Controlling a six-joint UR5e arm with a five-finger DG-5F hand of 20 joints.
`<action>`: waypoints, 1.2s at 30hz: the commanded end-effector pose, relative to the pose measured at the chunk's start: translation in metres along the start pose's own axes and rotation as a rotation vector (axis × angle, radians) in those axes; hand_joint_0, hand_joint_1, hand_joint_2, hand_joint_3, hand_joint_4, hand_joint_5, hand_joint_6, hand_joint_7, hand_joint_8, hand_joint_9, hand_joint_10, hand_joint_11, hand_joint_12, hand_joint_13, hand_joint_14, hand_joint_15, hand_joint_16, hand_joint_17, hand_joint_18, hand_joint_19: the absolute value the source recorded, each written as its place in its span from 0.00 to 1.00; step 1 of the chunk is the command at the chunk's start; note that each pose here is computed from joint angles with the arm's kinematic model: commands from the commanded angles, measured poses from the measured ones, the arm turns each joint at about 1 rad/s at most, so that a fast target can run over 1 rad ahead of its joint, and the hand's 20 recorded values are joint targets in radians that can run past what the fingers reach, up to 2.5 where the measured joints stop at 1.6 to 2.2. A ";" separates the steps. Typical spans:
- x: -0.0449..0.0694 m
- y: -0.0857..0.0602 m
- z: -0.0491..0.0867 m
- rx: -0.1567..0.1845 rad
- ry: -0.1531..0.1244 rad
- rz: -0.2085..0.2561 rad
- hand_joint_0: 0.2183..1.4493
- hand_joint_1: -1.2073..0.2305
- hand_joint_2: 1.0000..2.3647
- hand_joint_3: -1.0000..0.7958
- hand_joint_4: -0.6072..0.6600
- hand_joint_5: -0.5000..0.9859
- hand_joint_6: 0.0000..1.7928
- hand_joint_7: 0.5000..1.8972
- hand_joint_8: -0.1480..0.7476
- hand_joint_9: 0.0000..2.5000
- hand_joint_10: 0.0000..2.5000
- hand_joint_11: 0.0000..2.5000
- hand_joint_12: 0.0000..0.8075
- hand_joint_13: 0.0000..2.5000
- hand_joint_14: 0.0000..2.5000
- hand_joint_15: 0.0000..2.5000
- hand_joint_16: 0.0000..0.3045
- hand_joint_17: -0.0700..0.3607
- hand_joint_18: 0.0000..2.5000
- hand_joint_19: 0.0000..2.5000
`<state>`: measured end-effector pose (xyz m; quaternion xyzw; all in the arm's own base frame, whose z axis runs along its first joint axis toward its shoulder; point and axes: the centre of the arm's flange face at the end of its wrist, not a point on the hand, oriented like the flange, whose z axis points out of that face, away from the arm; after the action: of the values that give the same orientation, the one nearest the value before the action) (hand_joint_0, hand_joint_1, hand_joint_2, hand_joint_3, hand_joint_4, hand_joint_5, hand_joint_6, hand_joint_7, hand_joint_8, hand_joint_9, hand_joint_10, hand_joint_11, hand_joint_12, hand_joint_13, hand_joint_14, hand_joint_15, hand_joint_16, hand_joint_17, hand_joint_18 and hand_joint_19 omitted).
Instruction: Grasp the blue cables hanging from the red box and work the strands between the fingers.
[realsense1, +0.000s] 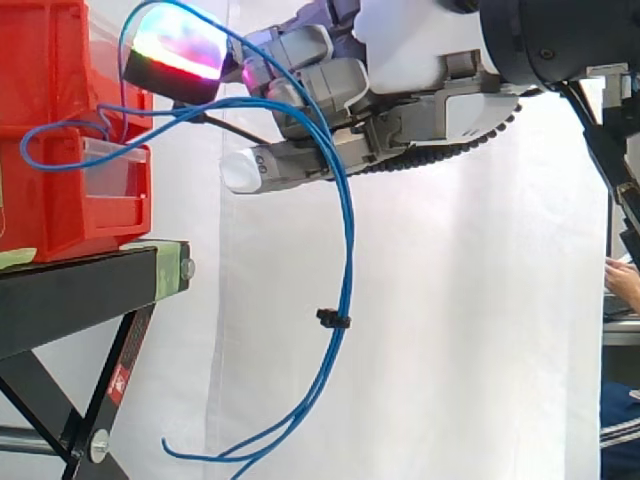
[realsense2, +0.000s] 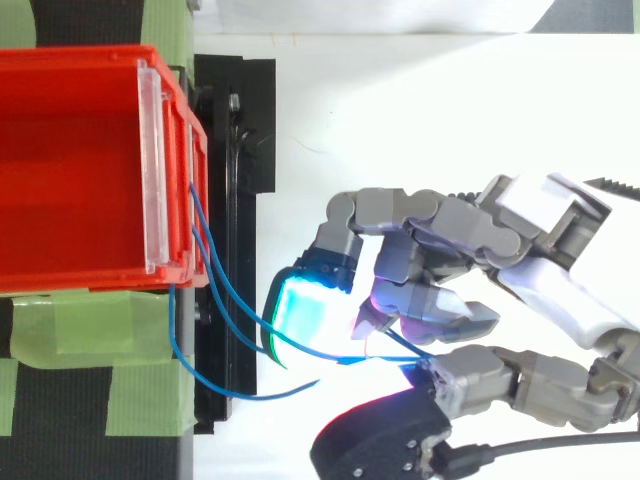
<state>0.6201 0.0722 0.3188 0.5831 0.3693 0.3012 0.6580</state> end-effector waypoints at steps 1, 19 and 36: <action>0.000 0.000 0.000 0.001 0.000 -0.032 0.44 0.37 0.01 0.12 0.72 0.48 0.24 0.63 0.73 0.15 1.00 1.00 0.70 0.29 1.00 0.66 0.21 0.50 0.43 0.20; 0.000 0.000 0.000 0.001 -0.002 -0.034 0.53 0.35 0.01 0.27 0.69 0.49 0.28 0.62 0.73 0.16 1.00 1.00 0.68 0.30 1.00 0.67 0.20 0.48 0.45 0.24; 0.001 0.001 -0.001 0.001 0.003 -0.072 0.51 0.35 0.02 0.43 0.68 0.48 0.39 0.59 0.72 0.16 1.00 1.00 0.68 0.31 1.00 0.67 0.20 0.48 0.46 0.27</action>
<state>0.6198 0.0727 0.3190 0.5728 0.3862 0.2830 0.6654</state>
